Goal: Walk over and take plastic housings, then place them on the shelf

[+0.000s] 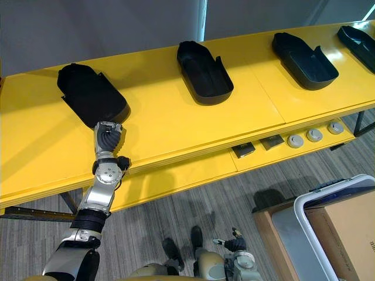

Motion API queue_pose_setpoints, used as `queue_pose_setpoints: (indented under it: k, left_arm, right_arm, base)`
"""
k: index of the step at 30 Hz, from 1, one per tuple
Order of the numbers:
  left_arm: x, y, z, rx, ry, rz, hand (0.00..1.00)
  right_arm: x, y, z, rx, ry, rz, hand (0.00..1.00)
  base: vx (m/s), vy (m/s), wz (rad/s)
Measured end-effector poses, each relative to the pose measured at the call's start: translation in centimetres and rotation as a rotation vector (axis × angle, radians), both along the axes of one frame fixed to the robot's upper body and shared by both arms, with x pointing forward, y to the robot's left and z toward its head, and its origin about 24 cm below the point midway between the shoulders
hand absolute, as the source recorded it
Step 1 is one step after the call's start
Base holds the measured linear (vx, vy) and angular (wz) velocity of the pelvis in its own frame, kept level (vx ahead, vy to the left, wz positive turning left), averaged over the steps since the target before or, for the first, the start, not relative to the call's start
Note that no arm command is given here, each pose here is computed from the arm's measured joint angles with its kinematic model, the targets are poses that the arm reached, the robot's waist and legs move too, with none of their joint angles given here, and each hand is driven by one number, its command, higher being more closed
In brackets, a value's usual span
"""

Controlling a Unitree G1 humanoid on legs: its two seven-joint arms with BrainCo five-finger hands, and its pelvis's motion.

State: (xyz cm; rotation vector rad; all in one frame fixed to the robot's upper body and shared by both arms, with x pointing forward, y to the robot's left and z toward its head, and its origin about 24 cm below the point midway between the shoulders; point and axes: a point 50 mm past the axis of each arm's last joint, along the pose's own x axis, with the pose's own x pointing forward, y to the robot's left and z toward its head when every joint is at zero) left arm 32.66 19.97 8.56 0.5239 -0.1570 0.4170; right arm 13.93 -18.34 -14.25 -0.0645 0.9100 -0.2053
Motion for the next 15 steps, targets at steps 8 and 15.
queue_pose_setpoints:
  k: [8,15]
  left_arm:
    - [0.6,3.1,0.7,0.005,0.036,0.036,1.0]
    - [1.0,4.0,1.4,0.018,0.047,0.021,1.0]
  right_arm:
    - [-0.1,0.0,-0.1,0.013,0.005,0.01,0.0]
    - [-0.1,0.1,-0.1,0.017,0.011,0.012,0.0]
  base:
    - [0.01,0.005,0.02]
    - [0.04,0.015,0.01]
